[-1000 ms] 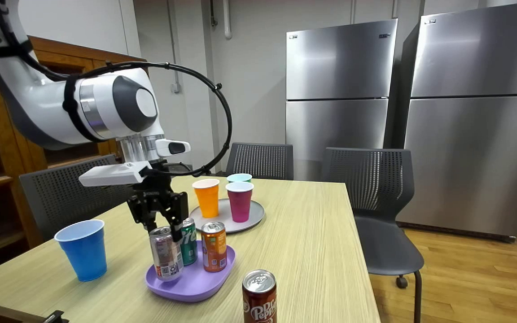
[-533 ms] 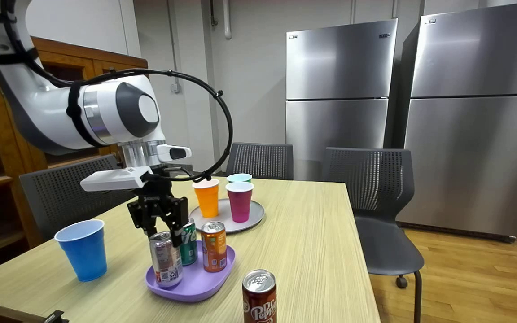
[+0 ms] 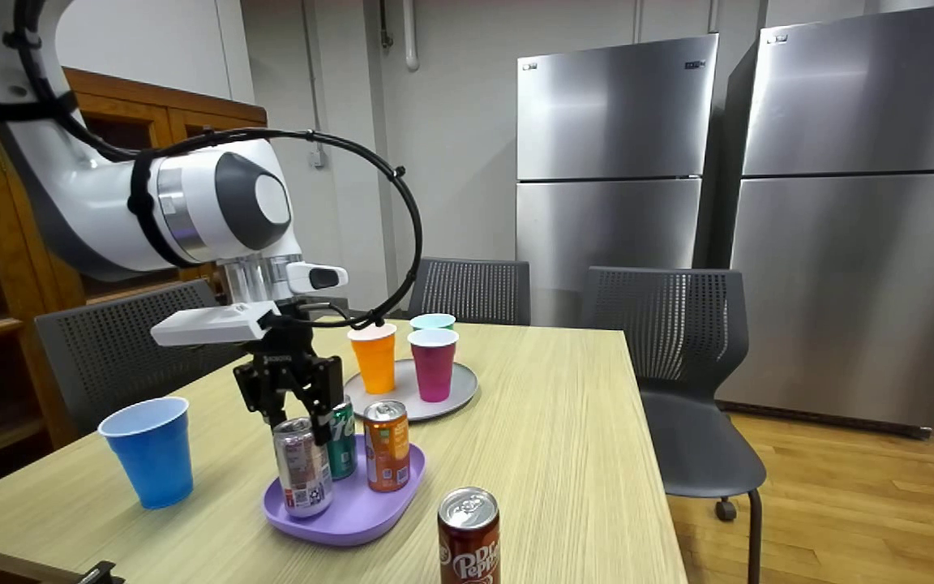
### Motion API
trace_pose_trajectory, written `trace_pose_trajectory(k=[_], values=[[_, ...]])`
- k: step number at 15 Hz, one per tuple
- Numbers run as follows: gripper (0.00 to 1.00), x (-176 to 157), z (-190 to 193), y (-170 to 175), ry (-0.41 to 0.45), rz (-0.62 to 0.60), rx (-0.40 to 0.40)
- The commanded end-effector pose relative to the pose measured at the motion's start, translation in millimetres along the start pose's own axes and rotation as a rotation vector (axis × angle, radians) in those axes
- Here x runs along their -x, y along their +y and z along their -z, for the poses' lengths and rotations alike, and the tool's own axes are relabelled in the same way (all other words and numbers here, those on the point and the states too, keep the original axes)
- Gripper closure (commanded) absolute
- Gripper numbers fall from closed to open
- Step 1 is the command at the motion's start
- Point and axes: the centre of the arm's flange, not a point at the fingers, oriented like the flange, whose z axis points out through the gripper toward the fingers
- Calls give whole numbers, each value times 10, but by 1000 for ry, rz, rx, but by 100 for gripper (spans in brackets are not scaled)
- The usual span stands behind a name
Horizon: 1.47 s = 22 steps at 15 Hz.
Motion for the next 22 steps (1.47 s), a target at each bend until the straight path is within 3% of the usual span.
trace_pose_trajectory(k=[1, 3, 4, 7, 22], values=[[48, -59, 48, -16, 6, -8, 12], [23, -58, 47, -13, 6, -8, 13], [23, -57, 46, -14, 5, -8, 13], [0, -63, 53, -13, 7, -8, 14], [0, -150, 491, 39, 86, -17, -2]])
